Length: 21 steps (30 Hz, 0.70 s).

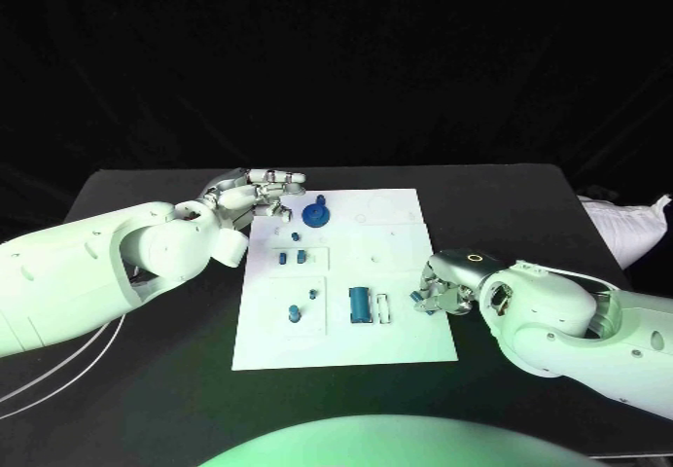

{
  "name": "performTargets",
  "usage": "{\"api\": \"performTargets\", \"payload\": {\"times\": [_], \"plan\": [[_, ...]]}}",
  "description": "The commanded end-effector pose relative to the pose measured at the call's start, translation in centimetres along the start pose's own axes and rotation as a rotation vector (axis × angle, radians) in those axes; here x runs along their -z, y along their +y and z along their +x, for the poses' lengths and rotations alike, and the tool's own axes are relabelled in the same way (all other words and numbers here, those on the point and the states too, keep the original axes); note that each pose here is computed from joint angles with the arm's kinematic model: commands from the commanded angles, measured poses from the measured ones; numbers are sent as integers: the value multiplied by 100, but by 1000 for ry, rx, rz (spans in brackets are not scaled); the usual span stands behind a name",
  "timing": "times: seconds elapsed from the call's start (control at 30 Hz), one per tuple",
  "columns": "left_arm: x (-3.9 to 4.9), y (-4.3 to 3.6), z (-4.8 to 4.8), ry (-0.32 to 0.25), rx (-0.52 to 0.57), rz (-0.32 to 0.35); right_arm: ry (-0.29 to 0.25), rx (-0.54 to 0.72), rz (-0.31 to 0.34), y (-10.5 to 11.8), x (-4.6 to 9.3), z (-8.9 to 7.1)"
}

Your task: Assemble the parts on the task board

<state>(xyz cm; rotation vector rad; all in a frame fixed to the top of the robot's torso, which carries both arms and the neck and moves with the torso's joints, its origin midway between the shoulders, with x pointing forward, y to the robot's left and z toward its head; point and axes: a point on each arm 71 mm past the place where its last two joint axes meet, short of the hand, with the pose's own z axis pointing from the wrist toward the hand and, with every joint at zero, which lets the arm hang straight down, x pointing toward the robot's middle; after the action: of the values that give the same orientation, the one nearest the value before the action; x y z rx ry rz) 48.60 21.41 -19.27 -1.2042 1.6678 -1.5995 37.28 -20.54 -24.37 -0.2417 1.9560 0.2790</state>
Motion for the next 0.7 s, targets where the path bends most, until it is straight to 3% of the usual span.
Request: {"api": "performTargets", "payload": {"times": [0.03,0.3,0.57,0.7], "plan": [[-2,-3,28,23,0,3,125,152,35,-49,-4,215],[-6,-3,32,20,-1,4,114,73,31,-11,-6,209],[-10,-1,35,20,-1,3,65,-295,69,-26,40,157],[-13,0,39,21,-1,3,58,-412,81,-31,59,125]]}}
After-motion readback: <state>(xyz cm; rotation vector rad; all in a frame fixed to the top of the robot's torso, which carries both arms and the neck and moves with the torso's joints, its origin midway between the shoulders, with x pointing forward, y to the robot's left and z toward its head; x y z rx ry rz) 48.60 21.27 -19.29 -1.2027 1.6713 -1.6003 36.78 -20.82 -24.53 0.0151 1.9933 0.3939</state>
